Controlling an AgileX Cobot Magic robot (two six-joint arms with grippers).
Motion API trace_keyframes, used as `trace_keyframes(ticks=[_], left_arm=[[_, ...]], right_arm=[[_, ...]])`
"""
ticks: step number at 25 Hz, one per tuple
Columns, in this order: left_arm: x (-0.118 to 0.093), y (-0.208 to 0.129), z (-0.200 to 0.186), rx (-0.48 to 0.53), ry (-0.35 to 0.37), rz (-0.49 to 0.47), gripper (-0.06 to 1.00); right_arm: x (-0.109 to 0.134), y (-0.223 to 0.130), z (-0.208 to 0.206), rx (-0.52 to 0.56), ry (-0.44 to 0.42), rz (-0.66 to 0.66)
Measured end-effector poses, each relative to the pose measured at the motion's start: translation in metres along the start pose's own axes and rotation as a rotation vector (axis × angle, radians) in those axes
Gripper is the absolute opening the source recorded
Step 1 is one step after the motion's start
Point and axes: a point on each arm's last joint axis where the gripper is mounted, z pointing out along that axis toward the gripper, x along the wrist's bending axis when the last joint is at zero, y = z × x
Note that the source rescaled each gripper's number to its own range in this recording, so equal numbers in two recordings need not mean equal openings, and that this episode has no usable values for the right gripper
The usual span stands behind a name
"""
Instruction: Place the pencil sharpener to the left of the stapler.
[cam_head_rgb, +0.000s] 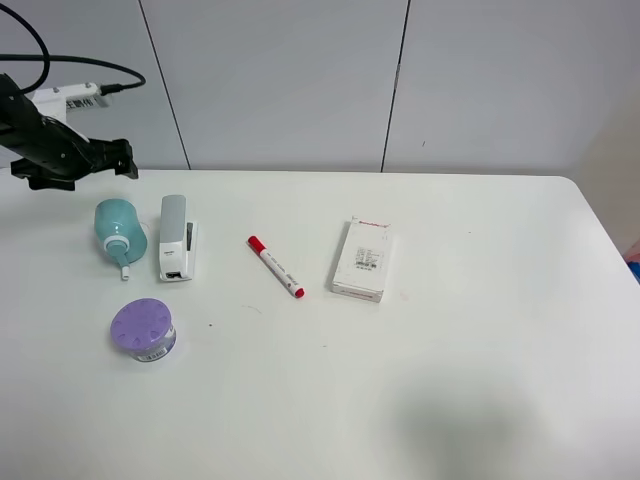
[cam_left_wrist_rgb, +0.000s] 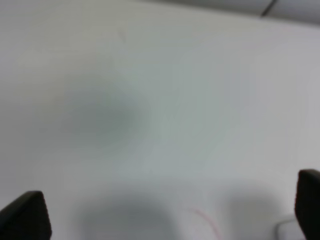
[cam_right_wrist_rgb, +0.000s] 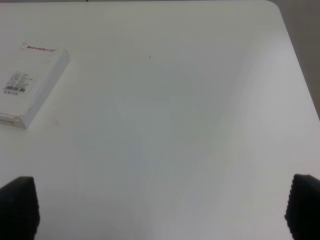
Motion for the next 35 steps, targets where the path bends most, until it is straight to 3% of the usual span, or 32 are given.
trace_keyframes(ticks=[5,10,13,17,25,29,31,35], left_arm=[[-0.009,0.026,-0.059,-0.127,-0.025,0.002,0.99],[-0.021,0.046,-0.169,-0.318,-0.067,0.024,0.99],[-0.026,0.034,-0.237,-0.418,-0.089,0.055,0.99],[-0.027,-0.016,-0.302,-0.448,-0.111,0.082,0.99],[-0.017,-0.167,-0.386,-0.557,-0.135,0.144,0.99],[-0.008,-0.216,-0.393,-0.537,-0.074,0.198,0.99],[0.003,-0.253,-0.383,-0.469,-0.006,0.230,0.99],[0.007,-0.279,-0.363,-0.427,-0.012,0.236,0.99]], right_arm=[[0.000,0.000,0.000,0.000,0.000,0.000],[0.000,0.000,0.000,0.000,0.000,0.000],[0.000,0.000,0.000,0.000,0.000,0.000],[0.000,0.000,0.000,0.000,0.000,0.000],[0.000,0.000,0.000,0.000,0.000,0.000],[0.000,0.000,0.000,0.000,0.000,0.000],[0.000,0.000,0.000,0.000,0.000,0.000],[0.000,0.000,0.000,0.000,0.000,0.000]])
